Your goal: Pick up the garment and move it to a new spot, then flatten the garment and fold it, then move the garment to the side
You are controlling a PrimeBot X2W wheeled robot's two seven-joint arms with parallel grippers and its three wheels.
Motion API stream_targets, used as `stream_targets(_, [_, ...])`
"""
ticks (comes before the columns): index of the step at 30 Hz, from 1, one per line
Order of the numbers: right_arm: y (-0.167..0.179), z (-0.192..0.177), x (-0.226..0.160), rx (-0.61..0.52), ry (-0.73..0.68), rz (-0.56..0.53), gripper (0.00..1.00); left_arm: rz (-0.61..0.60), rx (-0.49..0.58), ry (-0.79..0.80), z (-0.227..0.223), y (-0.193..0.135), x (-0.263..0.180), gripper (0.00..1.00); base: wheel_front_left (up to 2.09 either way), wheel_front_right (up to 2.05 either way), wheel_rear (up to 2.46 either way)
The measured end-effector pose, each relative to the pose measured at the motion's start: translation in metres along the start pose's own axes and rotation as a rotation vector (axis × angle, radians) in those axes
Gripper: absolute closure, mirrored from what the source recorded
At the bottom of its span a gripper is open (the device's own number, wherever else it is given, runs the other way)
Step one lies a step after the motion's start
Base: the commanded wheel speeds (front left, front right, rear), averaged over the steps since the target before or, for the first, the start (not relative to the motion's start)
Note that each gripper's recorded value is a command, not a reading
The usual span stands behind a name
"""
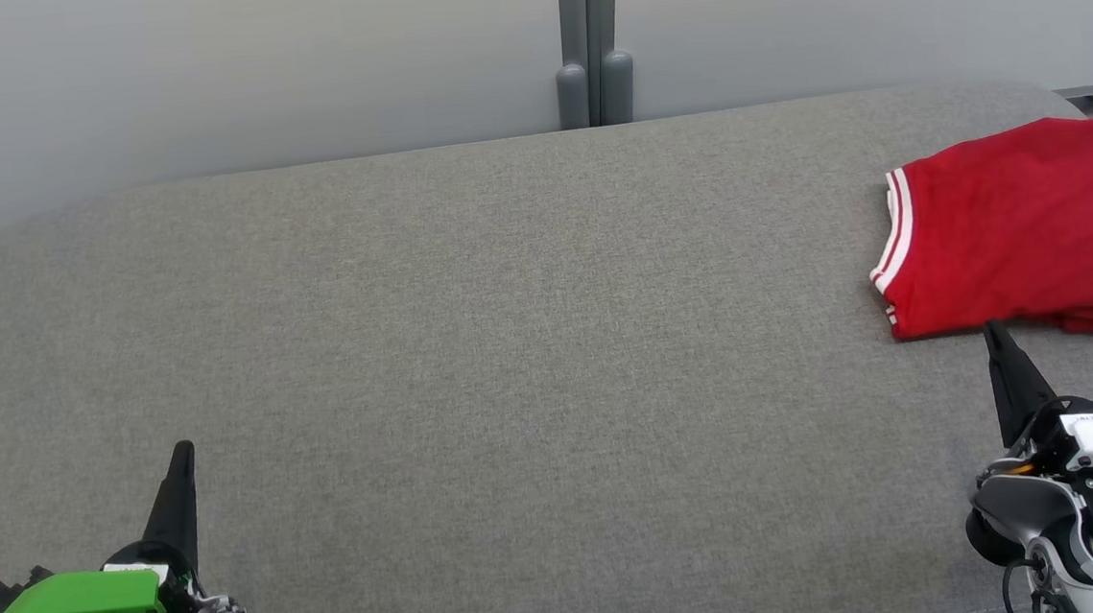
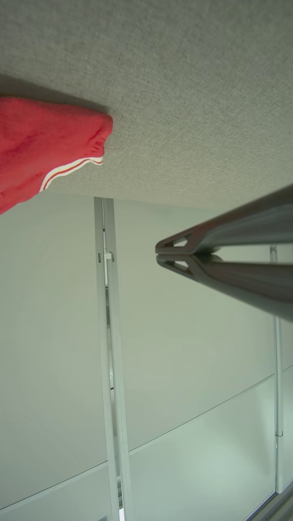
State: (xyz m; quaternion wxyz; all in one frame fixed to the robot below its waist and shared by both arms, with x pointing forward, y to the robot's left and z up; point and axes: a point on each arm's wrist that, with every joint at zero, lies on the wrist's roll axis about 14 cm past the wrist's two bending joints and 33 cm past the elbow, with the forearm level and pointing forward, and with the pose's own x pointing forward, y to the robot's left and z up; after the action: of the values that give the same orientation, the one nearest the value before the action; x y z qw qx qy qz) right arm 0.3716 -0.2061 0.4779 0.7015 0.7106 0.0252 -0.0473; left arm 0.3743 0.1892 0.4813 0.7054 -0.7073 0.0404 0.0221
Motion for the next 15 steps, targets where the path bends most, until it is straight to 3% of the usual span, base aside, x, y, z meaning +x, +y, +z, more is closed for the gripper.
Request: stream_targets(15, [0.0001, 0.0002, 0.0, 0.0, -0.001, 0.0, 1.0, -0.001, 0.0, 0.0, -0.0001, -0.0002, 0.0, 1.0, 0.0, 0.0, 0.0])
